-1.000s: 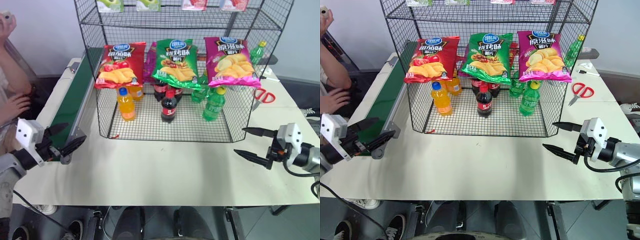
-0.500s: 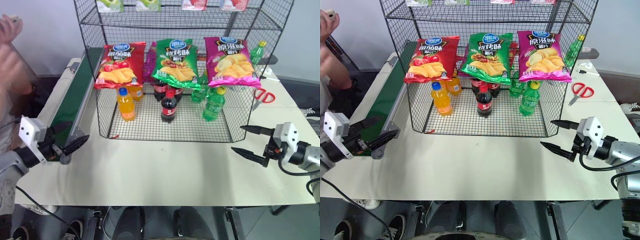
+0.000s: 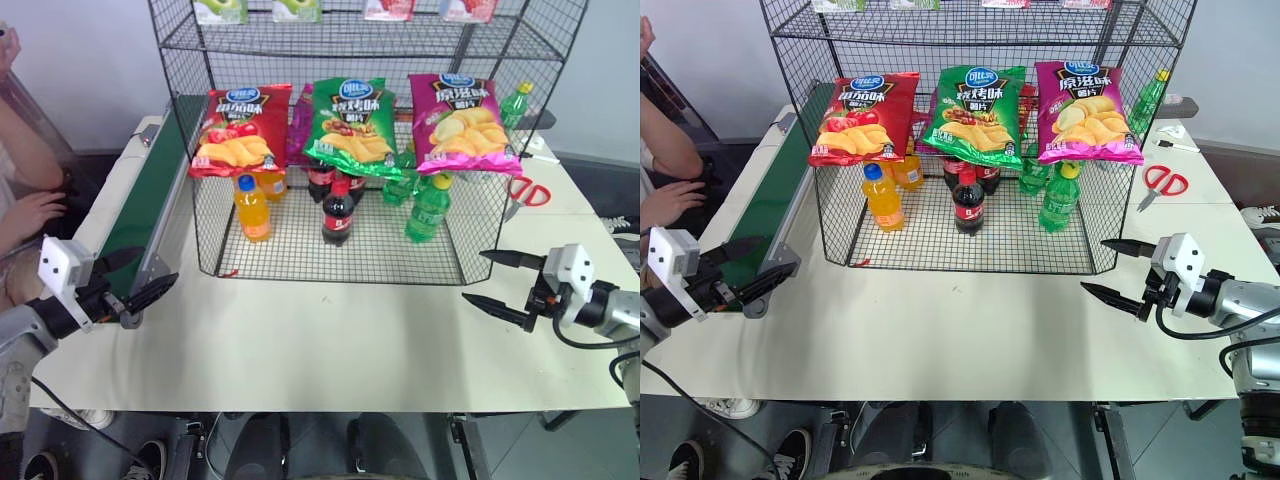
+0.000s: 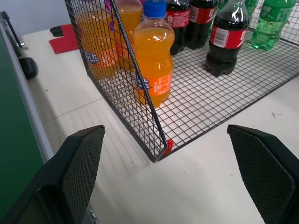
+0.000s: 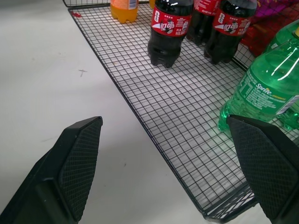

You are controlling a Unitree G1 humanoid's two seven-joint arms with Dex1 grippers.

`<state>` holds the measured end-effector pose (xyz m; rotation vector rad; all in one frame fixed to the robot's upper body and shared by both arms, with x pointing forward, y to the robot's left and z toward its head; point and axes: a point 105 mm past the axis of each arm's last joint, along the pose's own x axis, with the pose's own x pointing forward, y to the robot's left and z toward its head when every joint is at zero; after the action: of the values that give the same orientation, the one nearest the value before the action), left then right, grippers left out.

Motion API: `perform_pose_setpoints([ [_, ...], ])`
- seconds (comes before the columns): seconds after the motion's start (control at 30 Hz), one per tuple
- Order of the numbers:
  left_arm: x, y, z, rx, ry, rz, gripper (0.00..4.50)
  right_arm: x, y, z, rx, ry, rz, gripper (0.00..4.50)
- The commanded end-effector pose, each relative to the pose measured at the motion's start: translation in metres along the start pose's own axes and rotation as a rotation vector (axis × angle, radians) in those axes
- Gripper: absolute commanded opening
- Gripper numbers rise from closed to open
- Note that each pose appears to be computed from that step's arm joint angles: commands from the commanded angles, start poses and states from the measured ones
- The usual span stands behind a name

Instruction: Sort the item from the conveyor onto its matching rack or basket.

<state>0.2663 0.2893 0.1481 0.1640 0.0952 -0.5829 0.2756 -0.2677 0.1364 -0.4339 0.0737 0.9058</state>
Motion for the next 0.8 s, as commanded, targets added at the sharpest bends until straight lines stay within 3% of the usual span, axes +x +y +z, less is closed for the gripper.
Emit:
perform_pose_setpoints([
  [0.03,-0.003,0.002,0.009,0.033,-0.026,0.01,4.5,0.0,-0.003,0.008,-0.029,-0.027,-0.006,4.43],
  [0.8,-0.003,-0.001,0.002,0.026,-0.007,0.014,4.5,0.011,-0.006,0.012,-0.055,-0.039,0.001,4.43],
])
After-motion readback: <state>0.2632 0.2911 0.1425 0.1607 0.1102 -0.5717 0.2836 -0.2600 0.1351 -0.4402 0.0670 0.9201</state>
